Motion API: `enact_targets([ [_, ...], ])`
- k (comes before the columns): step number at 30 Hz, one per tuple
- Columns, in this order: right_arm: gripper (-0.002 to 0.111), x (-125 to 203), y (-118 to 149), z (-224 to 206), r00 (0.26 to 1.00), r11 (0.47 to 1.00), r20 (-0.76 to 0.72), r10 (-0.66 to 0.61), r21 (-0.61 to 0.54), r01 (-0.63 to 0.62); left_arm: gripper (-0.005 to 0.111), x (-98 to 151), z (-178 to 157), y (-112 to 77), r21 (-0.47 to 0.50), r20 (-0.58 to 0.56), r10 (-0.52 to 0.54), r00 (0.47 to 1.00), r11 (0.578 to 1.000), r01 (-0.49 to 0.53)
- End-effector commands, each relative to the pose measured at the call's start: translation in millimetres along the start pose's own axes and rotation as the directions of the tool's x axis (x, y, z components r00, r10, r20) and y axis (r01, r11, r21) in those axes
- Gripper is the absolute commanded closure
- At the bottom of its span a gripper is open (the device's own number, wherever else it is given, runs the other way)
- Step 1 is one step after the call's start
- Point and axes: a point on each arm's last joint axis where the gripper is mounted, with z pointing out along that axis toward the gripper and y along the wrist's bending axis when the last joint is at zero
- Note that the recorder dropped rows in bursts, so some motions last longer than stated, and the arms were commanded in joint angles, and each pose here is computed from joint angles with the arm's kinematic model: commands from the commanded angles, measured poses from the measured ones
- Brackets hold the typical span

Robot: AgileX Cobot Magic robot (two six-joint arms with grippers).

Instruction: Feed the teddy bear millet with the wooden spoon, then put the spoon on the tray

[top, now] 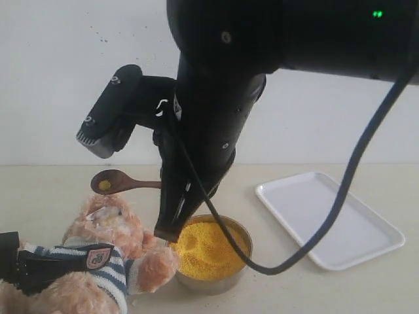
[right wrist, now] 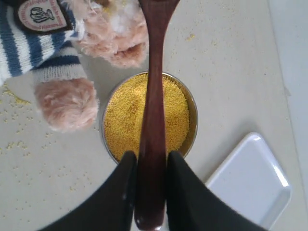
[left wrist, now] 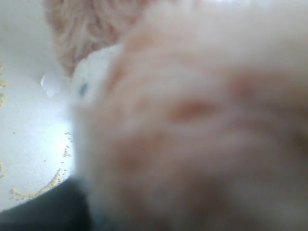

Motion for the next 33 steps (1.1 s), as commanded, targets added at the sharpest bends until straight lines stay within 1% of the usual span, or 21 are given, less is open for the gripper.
enact_targets([
  [1,0.108,4,9,7,0.998,0.997,-0.025,-0.061,0.035,0.062,0.103,-2,0,-4.6,0.038,0.014,-0.002,1.000,0.999,0.001],
  [6,0.108,2,26,18,0.990,0.982,-0.027,-0.140,0.122,0.142,0.103,-2,0,-4.6,0.038,0.014,-0.002,1.000,0.999,0.001],
  [10,0.108,1,42,25,0.980,0.959,-0.027,-0.198,0.203,0.199,0.103,-2,0,-4.6,0.038,0.014,-0.002,1.000,0.999,0.001],
  [14,0.108,2,51,29,0.977,0.936,-0.041,-0.210,0.279,0.213,0.103,-2,0,-4.6,0.038,0.014,-0.002,1.000,0.999,0.001],
  [19,0.108,5,50,31,0.980,0.932,-0.046,-0.191,0.306,0.196,0.103,-2,0,-4.6,0.038,0.014,-0.002,1.000,0.999,0.001],
  [26,0.108,4,49,30,0.978,0.924,-0.048,-0.203,0.320,0.208,0.103,-2,0,-4.6,0.038,0.014,-0.002,1.000,0.999,0.001],
  [28,0.108,2,50,28,0.969,0.905,-0.051,-0.243,0.347,0.246,0.103,-2,0,-4.6,0.038,0.014,-0.002,1.000,0.999,0.001],
  [32,0.108,-2,59,25,0.933,0.835,-0.085,-0.349,0.423,0.351,0.103,-2,0,-4.6,0.038,0.014,-0.004,1.000,0.999,0.003],
  [33,0.108,-2,63,25,0.927,0.829,-0.088,-0.364,0.424,0.365,0.103,-2,0,-4.6,0.038,0.014,-0.004,1.000,0.999,0.003],
])
